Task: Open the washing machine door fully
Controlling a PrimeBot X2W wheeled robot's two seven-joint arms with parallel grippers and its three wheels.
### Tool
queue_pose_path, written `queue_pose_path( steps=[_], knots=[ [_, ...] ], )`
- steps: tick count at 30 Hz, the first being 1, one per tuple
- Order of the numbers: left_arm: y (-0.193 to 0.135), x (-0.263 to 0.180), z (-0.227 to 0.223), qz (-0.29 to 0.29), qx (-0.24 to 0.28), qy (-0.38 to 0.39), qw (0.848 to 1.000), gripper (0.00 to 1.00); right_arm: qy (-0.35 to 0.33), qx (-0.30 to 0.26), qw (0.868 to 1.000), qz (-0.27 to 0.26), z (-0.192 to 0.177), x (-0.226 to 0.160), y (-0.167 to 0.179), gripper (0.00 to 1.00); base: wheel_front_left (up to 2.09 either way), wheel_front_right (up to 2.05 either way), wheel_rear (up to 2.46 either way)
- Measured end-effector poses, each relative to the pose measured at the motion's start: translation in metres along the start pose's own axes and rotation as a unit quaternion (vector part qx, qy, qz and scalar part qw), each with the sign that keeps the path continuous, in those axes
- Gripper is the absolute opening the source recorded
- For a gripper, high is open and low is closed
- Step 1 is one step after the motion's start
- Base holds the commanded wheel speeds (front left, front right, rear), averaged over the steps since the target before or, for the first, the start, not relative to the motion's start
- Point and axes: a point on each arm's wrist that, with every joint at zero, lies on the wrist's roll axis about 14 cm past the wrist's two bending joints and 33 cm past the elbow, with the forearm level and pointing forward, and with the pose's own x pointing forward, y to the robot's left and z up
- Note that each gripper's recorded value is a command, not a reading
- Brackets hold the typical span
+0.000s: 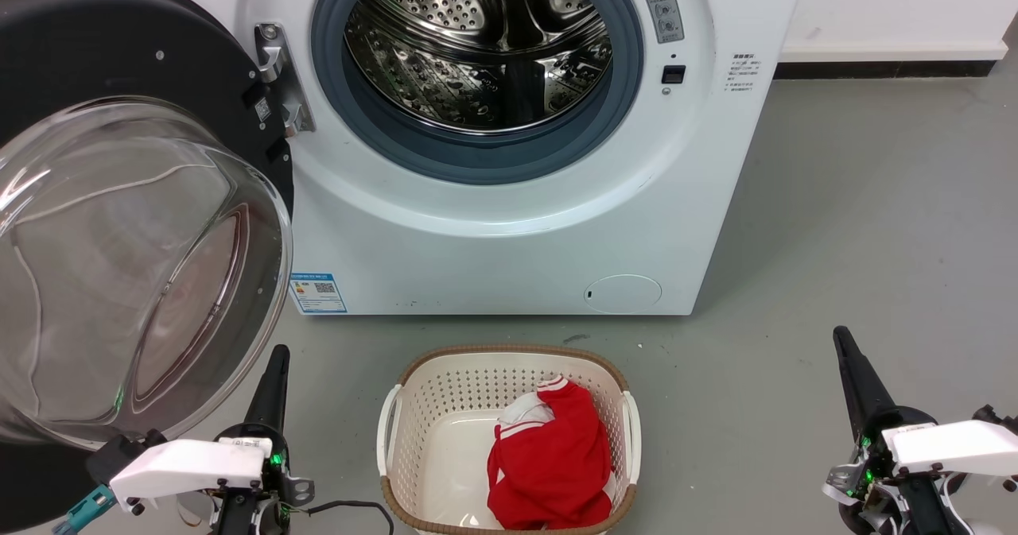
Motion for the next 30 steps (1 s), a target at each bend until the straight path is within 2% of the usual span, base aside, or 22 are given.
queue_pose_path(
  steps=[30],
  knots=[
    [-0.005,0.0004,0.0038,-0.017,-0.105,0.002,0.994,0.0,-0.002,0.102,0.995,0.007,0.0038,0.0042,0.0026,0.0,0.0,0.0,0.0]
  ],
)
